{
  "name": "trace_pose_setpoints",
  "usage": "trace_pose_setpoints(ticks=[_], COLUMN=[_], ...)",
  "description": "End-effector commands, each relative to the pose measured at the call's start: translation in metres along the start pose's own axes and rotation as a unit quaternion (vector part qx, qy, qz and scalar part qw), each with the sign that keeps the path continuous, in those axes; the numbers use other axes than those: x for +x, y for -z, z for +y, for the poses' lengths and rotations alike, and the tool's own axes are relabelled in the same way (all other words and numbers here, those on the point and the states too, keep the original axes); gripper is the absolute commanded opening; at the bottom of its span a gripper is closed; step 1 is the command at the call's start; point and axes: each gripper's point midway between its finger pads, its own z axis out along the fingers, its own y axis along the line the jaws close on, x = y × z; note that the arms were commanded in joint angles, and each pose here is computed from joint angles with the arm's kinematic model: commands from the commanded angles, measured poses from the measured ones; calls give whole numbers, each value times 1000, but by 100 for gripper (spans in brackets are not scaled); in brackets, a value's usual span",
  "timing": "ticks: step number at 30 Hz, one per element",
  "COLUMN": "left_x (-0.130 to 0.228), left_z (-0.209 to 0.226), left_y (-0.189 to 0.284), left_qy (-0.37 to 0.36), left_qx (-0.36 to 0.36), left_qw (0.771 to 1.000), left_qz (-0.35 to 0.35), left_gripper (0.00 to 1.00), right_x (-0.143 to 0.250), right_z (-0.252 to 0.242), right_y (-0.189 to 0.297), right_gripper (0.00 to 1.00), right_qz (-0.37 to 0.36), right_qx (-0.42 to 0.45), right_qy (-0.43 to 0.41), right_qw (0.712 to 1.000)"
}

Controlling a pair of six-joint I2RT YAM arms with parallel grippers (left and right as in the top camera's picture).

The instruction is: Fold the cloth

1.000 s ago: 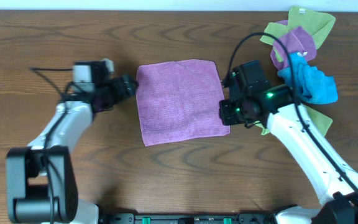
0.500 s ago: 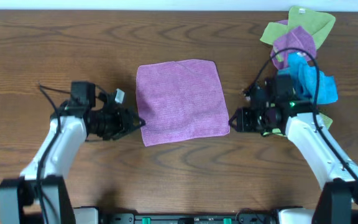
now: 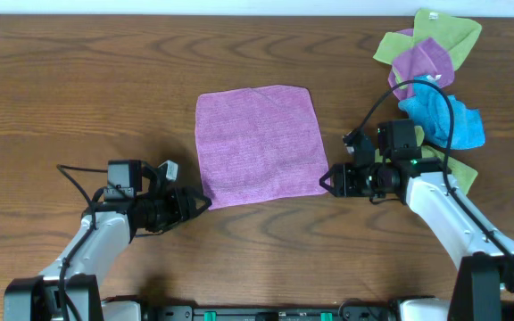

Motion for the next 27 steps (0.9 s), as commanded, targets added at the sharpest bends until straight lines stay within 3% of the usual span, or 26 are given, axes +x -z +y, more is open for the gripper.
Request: trace_pose_setpoints(ticks=[1, 14, 27], left_x=[-1, -9, 0], left_z=[0, -9, 2], left_y=[-1, -14, -32], left_qy=[10, -34, -8], left_qx=[2, -4, -8], left_qw=[1000, 999, 1000], left_qz=[-6, -19, 13], left_gripper=[69, 81, 79], right_x=[5, 2, 3], right_z=[-6, -12, -20], right_y=[-4, -14, -26], right_gripper=[46, 50, 50], right_qz=[1, -14, -5], right_qx=[2, 1, 4], right_qy=[6, 15, 3], right_qw=[1000, 1000, 1000])
